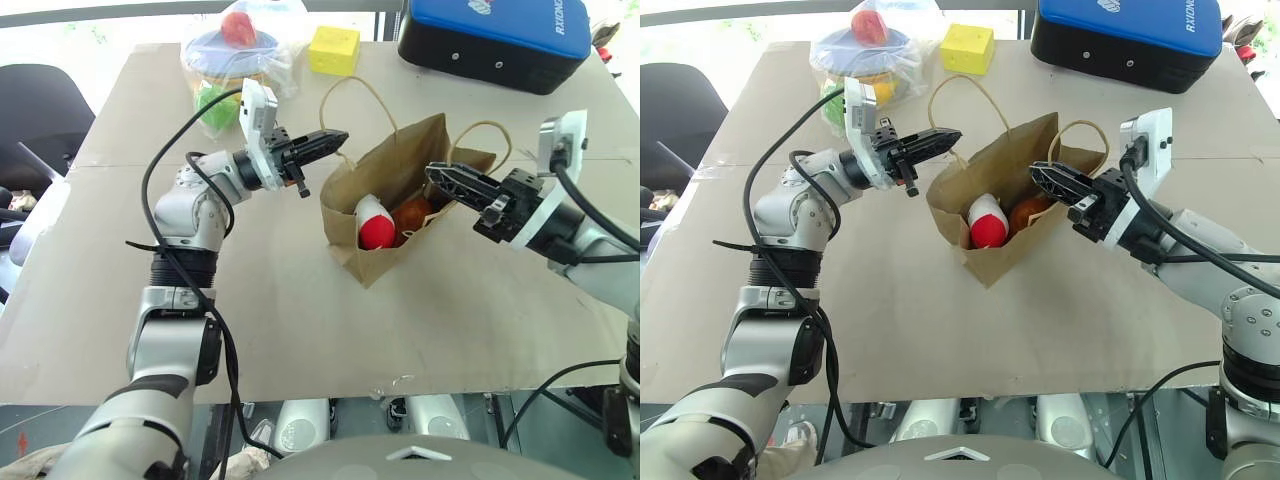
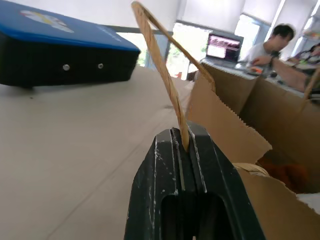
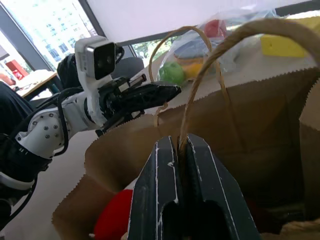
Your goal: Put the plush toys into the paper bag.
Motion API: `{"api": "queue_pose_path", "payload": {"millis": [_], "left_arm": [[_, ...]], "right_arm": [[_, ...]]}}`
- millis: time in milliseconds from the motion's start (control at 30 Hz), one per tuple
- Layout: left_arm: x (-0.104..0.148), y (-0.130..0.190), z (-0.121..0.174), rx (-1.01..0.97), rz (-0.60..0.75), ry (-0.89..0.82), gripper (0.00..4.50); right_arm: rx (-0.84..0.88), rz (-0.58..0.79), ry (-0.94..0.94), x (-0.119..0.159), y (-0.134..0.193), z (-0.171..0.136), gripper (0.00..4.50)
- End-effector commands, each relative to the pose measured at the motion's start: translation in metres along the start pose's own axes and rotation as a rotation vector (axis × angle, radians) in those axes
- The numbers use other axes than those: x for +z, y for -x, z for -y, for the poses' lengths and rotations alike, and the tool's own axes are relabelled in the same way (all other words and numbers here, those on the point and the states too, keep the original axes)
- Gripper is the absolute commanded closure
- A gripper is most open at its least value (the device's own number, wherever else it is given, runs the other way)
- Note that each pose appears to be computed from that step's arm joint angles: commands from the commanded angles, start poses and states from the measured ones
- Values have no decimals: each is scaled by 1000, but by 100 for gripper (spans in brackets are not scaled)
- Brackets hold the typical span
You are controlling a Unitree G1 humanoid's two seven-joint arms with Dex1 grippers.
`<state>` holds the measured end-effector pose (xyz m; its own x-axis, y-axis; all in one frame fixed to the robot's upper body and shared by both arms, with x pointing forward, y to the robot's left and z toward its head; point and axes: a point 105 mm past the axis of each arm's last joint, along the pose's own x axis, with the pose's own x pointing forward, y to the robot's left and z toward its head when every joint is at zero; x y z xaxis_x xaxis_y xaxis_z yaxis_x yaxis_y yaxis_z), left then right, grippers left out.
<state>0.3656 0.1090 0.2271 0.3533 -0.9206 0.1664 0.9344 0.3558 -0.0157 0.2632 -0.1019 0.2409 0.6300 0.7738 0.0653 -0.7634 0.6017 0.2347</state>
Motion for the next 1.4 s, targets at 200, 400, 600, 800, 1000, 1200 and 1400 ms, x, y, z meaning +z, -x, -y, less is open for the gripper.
{"api": "queue_pose_path", "payload": {"millis": [200,400,600,800,1000,1200,1400], "left_arm": [[17,40,20,-87,9,38,198],[2,56,46,-164,-28,121,2],[-19,58,62,-187,-87,113,2],[-39,59,78,-237,-175,86,0],[-48,51,85,-249,-209,42,0],[-54,39,91,-191,-208,-25,0],[-54,31,95,-109,-180,-106,0]], "right_arm": [[87,2,112,18,37,-28,183],[127,21,79,33,59,-44,181],[26,-150,115,10,76,-31,181],[42,-405,251,-60,68,-19,403],[158,-395,407,-95,14,-12,448],[203,-324,453,-99,-26,-7,448],[234,-284,434,-101,-38,-8,448]]}}
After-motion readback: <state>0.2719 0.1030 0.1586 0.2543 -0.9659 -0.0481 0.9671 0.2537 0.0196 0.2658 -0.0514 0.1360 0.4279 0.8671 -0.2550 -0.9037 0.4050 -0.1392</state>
